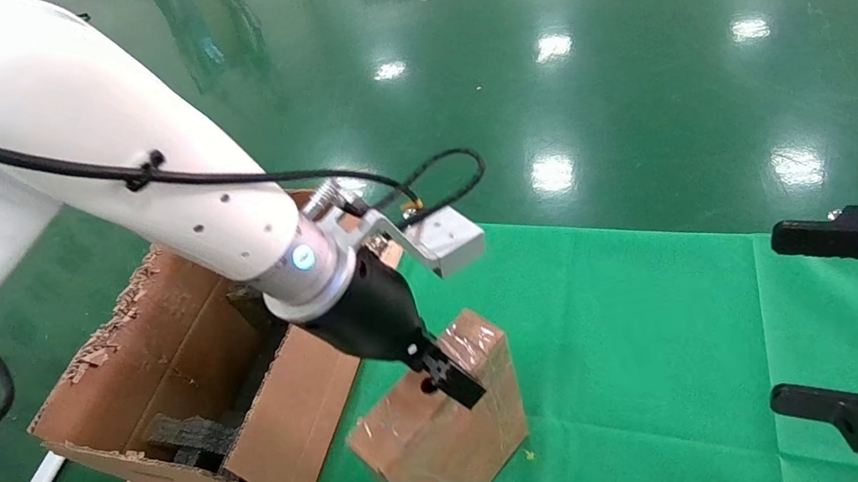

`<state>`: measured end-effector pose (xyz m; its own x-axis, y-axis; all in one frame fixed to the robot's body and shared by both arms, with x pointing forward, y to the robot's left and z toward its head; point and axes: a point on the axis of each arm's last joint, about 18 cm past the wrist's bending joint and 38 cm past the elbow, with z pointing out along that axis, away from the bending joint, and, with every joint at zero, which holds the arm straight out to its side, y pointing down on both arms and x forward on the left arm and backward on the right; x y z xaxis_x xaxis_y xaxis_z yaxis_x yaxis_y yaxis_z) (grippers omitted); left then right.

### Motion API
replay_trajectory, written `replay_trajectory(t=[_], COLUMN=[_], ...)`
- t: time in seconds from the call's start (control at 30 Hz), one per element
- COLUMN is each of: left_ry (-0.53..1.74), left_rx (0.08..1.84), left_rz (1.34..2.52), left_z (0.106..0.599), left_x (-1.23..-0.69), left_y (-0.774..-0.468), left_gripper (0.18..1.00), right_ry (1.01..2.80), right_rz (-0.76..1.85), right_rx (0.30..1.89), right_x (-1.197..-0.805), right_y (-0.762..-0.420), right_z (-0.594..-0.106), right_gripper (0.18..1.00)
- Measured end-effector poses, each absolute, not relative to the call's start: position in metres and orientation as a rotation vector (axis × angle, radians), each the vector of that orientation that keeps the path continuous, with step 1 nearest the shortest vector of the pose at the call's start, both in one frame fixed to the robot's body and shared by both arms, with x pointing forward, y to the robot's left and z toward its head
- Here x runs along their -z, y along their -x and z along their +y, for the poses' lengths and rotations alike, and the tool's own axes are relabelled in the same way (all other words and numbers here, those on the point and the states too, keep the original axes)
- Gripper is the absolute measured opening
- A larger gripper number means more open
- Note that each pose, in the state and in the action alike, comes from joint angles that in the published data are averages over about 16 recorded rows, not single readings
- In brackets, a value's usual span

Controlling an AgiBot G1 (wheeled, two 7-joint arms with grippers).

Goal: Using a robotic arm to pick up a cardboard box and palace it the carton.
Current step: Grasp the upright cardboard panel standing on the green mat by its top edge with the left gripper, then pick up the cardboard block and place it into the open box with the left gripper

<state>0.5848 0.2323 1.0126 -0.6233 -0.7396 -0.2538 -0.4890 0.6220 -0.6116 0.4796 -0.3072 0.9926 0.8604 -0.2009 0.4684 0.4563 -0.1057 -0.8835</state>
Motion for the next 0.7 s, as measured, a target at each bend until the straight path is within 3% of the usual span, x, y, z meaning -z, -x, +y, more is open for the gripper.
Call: replay_trajectory(t=[0.23, 0.5, 0.7], left_ry=[0.865, 0.782, 0.795], left_rx=[0.805, 0.921, 0.910], left_rz=[2.230, 2.013, 1.893], left_z=[0.271, 0.353, 0.424], left_x=[-1.062, -1.141, -1.172], left_y=[-0.583, -0.567, -0.553], left_gripper=[0.417, 0.366, 0.363], right_ry=[1.585, 1.585, 1.585], right_rz=[-0.206, -0.206, -0.206], right_rx=[0.561, 0.561, 0.561], right_x=[-0.993, -0.993, -0.993], right_y=[-0.480, -0.480, -0.480], right_z=[-0.307, -0.307, -0.307], right_gripper=[0.866, 0.959, 0.990])
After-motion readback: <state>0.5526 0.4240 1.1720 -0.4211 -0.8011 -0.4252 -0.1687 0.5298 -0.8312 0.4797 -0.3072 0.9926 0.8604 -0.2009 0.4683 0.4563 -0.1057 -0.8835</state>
